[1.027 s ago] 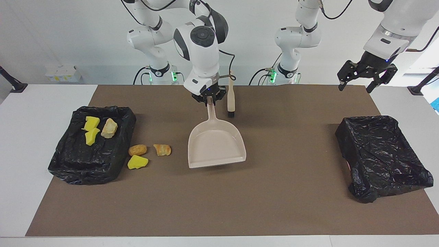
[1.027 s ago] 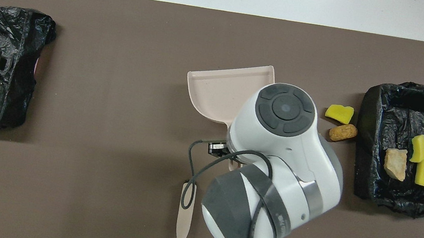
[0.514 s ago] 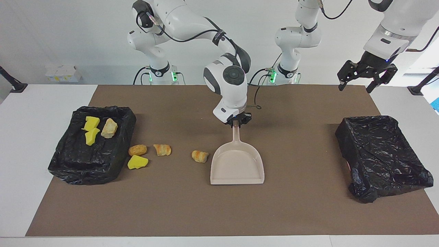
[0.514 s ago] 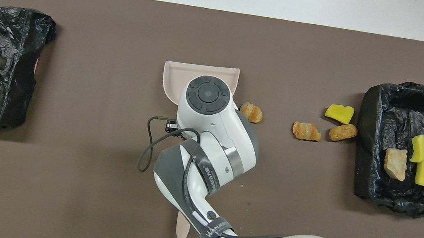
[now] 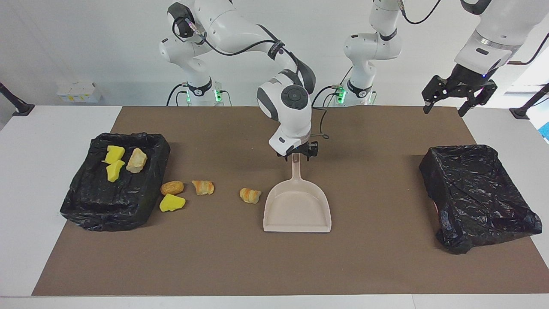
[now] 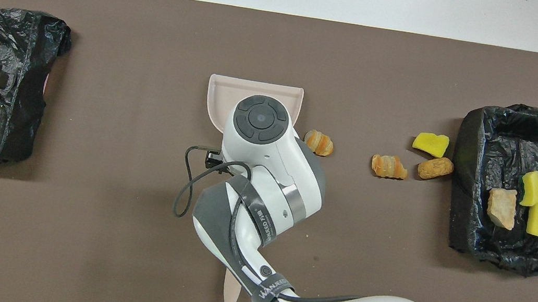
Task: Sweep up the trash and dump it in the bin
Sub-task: 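Bring the empty dustpan back to the table center with the right gripper, then release the dustpan and withdraw the right gripper while the left gripper reaches in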
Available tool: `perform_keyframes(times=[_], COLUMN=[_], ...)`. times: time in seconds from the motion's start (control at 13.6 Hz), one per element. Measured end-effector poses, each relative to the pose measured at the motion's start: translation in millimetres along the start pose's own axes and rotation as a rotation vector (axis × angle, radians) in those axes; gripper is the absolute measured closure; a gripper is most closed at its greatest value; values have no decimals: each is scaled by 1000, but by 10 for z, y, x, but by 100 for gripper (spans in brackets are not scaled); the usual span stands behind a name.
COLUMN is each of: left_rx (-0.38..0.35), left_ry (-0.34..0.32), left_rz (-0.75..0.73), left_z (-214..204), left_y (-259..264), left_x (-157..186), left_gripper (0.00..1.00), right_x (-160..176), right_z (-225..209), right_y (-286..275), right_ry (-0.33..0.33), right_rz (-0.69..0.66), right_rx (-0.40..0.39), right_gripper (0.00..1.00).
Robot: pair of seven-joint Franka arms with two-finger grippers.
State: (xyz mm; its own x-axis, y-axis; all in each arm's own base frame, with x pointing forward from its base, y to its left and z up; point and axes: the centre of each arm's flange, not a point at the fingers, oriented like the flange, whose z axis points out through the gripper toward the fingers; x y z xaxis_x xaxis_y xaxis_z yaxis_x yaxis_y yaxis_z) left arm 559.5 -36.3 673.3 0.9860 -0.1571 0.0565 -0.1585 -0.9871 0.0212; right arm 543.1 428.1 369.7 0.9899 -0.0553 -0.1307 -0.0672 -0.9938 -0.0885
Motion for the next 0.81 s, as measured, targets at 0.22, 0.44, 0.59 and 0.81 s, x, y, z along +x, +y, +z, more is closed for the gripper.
perform_keyframes(times=[0.22,0.44,0.59,0.81], left_rx=[0,0,0,0], left_ry=[0,0,0,0], left_rz=[0,0,0,0], left_z=[0,0,0,-1], left_y=[0,0,0,0], left_x=[0,0,0,0], left_gripper=[0,0,0,0], right_x=[-179,-454,-721,-1238], right_z=[24,26,102,255], right_y=[-12,-26,-63,-118], right_ry=[-79,-158,-206,-252], right_rz=[-18,-29,33,105], right_rx=[-56,-83,-86,-135], right_gripper=[0,0,0,0])
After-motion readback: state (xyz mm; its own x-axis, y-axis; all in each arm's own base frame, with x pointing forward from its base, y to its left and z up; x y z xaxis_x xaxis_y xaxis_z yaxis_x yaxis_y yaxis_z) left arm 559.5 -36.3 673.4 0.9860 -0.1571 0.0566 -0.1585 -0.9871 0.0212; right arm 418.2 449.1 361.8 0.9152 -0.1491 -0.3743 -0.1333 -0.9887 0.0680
